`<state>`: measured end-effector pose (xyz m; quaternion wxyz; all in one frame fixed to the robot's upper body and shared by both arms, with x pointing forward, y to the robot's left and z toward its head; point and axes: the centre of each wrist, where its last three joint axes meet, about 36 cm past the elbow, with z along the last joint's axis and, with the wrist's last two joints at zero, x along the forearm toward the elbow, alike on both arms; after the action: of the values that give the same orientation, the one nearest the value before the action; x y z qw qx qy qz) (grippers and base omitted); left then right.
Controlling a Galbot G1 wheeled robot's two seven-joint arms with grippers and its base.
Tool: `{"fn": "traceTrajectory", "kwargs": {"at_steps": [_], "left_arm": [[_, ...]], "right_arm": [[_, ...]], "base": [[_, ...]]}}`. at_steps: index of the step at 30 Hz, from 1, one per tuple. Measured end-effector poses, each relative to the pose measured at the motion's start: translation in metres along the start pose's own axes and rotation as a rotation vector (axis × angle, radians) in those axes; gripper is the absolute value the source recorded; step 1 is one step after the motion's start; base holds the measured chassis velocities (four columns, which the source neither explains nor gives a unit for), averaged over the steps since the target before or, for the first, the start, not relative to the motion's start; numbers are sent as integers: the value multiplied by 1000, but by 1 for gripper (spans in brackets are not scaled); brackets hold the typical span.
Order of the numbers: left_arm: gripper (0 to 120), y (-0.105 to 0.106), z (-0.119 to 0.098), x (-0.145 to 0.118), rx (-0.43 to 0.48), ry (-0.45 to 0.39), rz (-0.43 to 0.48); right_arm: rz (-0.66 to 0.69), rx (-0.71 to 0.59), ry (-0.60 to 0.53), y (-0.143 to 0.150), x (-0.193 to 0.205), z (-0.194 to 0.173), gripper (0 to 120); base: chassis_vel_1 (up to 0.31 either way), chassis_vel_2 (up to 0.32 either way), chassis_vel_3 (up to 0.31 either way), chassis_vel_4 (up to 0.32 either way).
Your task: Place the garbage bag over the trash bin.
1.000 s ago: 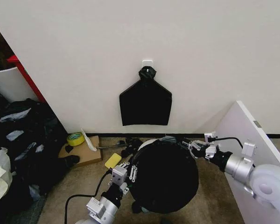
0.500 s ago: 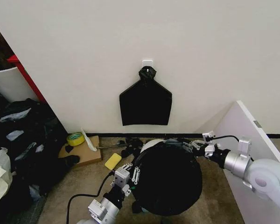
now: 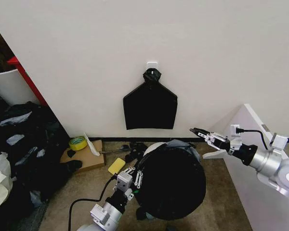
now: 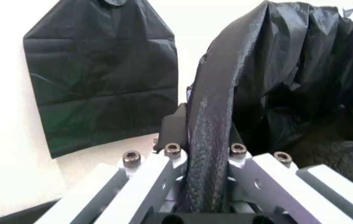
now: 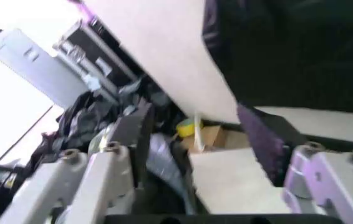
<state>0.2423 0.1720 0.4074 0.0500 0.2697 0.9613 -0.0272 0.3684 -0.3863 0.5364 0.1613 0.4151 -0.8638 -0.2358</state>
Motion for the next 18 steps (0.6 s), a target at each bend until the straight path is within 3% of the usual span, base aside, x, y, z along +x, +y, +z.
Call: {"fn": "traceTrajectory", "kwargs": {"at_steps": [6, 8, 18], "left_arm": [[4, -1, -4, 1, 1, -10, 1], [4, -1, -4, 1, 1, -10, 1], [4, -1, -5, 3, -3, -8, 7]], "right_arm": [[-15, 27, 80, 1, -8, 17, 79], [-15, 29, 85, 1, -9, 19, 82], [-19, 32, 87, 3, -12, 19, 46]], "base": [[0, 0, 0, 0], [0, 0, 0, 0], [0, 0, 0, 0]]}}
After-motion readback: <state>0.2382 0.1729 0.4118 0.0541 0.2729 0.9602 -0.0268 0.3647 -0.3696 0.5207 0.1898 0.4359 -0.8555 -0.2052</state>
